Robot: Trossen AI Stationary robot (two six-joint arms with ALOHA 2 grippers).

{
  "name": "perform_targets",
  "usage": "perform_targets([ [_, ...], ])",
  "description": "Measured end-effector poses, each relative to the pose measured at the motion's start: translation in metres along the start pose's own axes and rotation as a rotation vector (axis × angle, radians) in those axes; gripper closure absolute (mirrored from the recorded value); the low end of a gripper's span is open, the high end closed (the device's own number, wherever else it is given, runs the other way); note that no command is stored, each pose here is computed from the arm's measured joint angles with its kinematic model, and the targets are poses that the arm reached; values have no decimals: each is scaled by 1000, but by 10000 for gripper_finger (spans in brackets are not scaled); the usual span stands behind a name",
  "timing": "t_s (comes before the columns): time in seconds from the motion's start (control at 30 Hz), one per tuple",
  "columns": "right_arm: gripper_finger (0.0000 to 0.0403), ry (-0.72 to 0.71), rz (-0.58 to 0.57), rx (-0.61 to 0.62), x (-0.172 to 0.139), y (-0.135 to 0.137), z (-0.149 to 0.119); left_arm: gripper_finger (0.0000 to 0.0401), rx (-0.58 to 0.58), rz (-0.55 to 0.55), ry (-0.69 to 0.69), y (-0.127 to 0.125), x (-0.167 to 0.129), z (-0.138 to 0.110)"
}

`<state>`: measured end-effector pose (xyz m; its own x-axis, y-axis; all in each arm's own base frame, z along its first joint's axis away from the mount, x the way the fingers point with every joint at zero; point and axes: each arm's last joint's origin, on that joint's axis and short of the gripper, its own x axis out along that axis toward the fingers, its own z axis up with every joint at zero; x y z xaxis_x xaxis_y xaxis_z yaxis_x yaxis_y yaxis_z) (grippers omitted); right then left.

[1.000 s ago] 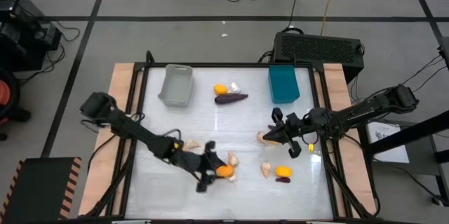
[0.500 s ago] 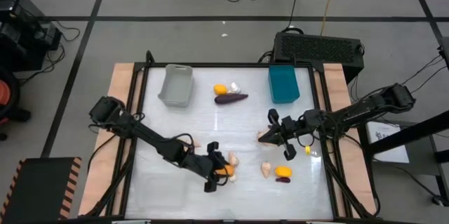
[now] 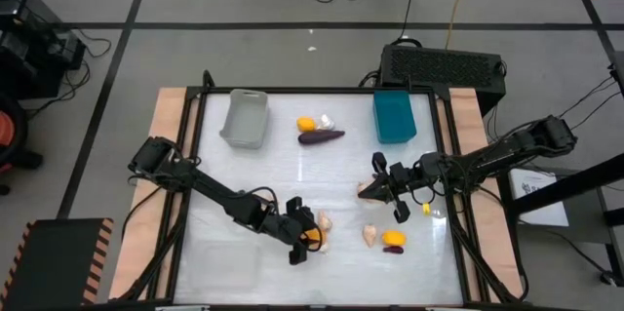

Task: Sort produce into baskets
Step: Put the lemon into the gray bin

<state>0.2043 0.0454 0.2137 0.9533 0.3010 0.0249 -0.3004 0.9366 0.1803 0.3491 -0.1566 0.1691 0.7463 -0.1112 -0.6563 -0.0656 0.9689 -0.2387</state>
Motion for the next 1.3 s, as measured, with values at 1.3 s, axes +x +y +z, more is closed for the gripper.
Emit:
perform_targets([
  [1.3, 399, 28, -6, -12, 0, -1, -3, 186, 73, -1, 107, 3, 18, -19],
])
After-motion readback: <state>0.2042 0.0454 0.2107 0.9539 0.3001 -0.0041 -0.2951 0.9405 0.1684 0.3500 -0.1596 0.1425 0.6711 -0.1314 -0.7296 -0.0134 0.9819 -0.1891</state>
